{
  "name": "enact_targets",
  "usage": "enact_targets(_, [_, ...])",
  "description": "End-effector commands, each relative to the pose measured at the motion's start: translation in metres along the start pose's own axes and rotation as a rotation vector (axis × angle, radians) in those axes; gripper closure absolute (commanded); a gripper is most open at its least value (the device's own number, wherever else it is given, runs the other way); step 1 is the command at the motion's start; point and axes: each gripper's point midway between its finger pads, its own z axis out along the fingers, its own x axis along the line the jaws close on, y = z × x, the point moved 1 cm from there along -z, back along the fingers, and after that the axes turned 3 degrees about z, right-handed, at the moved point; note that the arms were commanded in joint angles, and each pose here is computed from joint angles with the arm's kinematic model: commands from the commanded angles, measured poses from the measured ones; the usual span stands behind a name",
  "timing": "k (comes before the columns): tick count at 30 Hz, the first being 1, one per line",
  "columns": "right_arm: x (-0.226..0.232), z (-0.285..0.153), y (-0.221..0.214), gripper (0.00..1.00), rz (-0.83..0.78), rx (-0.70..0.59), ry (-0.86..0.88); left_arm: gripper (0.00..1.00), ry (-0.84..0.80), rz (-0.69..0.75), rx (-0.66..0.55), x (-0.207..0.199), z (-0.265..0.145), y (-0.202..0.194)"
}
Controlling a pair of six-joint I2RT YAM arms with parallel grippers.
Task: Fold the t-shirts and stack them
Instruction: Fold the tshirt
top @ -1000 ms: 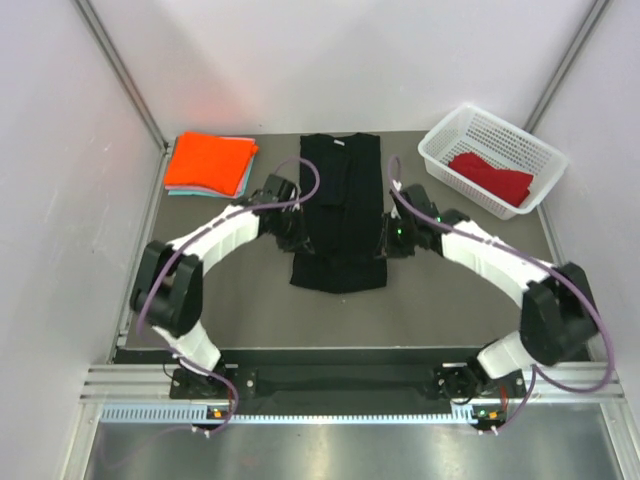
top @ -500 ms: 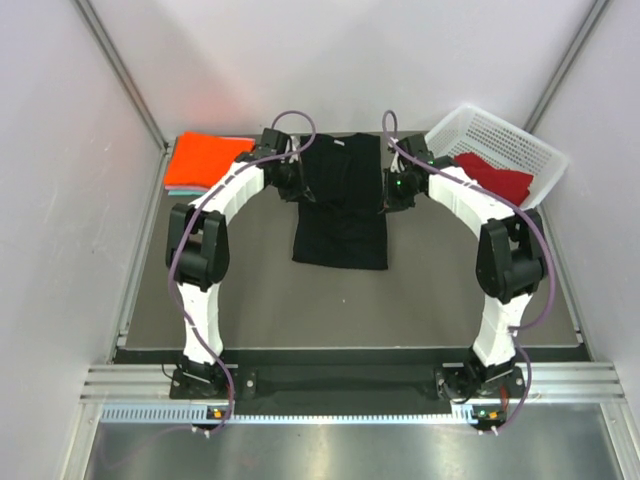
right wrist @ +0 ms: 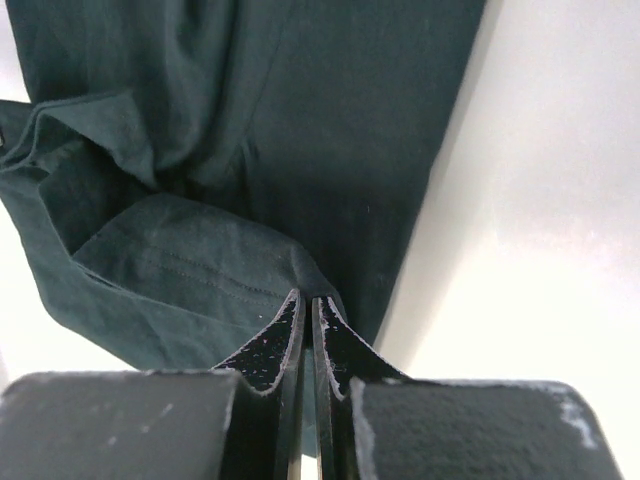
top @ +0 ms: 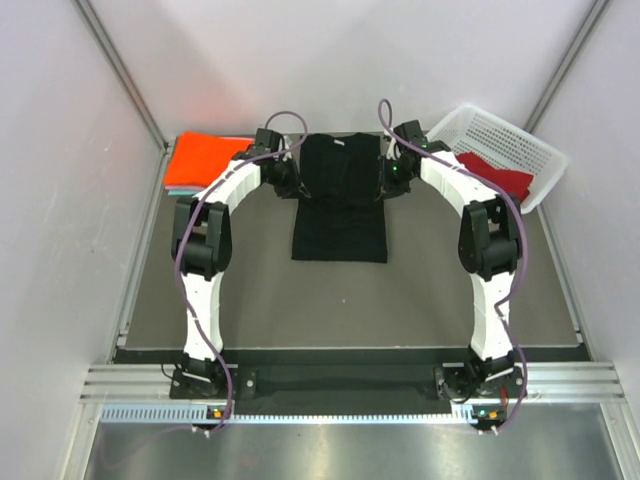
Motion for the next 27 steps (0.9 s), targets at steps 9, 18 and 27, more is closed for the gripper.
enact_targets(9, [-0.01, 0.025, 0.035, 0.98, 0.006, -0.07, 0.07, 1.0, -0.054, 0.01, -0.118, 0.0, 0.02, 0.04])
enact_targets(18, [0.0, 0.018, 0.075, 0.77, 0.035, -0.145, 0.127, 0.82, 0.101, 0.035, -0.228, 0.017, -0.002, 0.07])
enact_targets(27, [0.002, -0.017, 0.044, 0.71, 0.012, -0.172, 0.02, 0.8, 0.078, 0.098, -0.243, -0.006, -0.034, 0.038])
